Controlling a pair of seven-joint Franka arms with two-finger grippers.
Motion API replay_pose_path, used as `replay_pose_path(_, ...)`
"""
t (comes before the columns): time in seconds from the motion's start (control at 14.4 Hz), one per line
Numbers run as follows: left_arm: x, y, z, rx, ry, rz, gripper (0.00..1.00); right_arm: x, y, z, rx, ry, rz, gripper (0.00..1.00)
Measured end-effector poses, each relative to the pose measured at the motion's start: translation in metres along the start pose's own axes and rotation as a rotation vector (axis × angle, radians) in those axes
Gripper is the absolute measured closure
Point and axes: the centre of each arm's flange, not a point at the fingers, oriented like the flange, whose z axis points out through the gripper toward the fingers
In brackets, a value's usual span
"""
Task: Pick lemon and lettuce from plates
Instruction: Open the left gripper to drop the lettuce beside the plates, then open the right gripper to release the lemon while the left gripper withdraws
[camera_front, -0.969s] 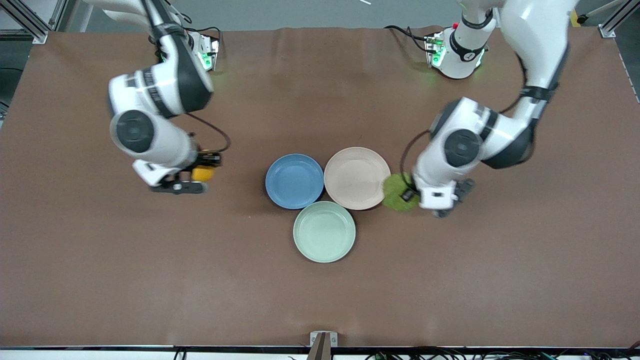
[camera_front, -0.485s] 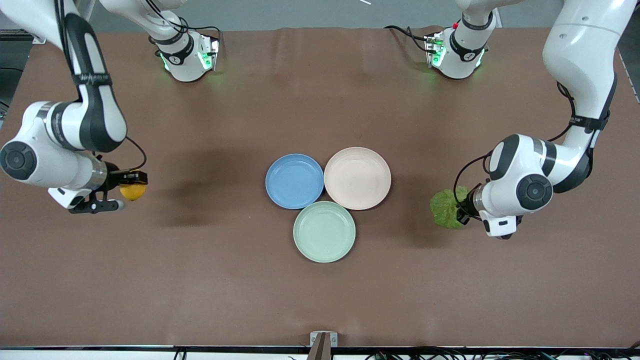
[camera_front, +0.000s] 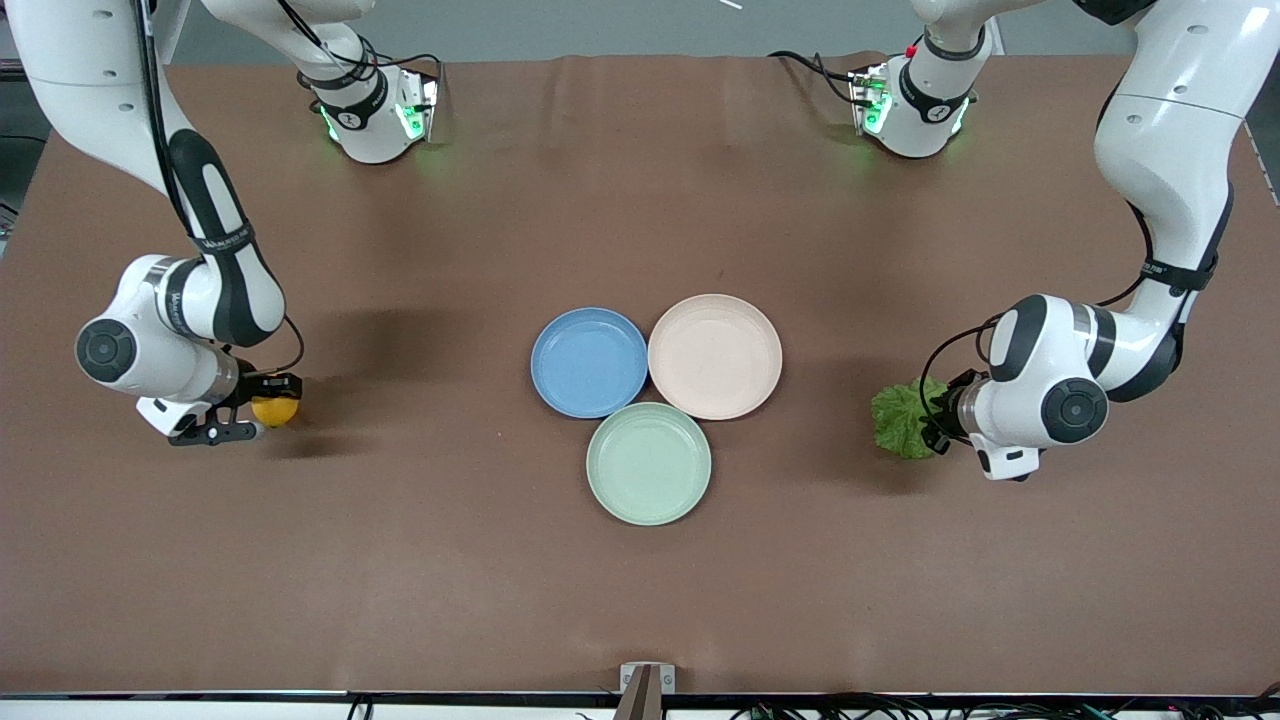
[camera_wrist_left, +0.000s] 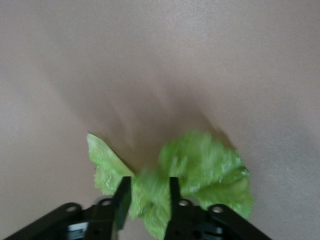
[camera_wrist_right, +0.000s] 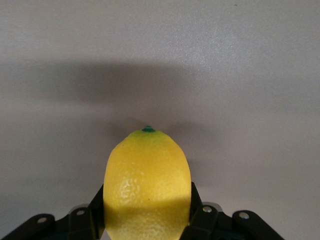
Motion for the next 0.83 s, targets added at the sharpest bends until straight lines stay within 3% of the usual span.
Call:
replay_pose_path(0.14, -0.005, 0.003, -0.037, -0.021, 0.030, 0.007, 0.33, 0.001, 0.000, 0.005, -0.003, 0.003, -0.001, 0.37)
replay_pose_path(0.35, -0.024, -0.010, -0.160, -0.057, 0.090, 0.110, 0.04, 0.001, 0.000, 0.005, -0.003, 0.005, 0.000, 0.37)
replay_pose_path(0.48, -0.035, -0.030, -0.240, -0.075, 0.125, 0.229, 0.00, 0.002, 0.000, 0.005, -0.003, 0.005, 0.001, 0.30)
replay_pose_path(0.69, -0.036, -0.059, -0.303, -0.105, 0.137, 0.428, 0.00, 0.005, -0.001, -0.015, 0.010, -0.013, 0.006, 0.03)
replay_pose_path(0.83, -0.033, -0.076, -0.323, -0.112, 0.147, 0.544, 0.00, 0.007, -0.002, -0.071, 0.039, -0.054, 0.026, 0.01)
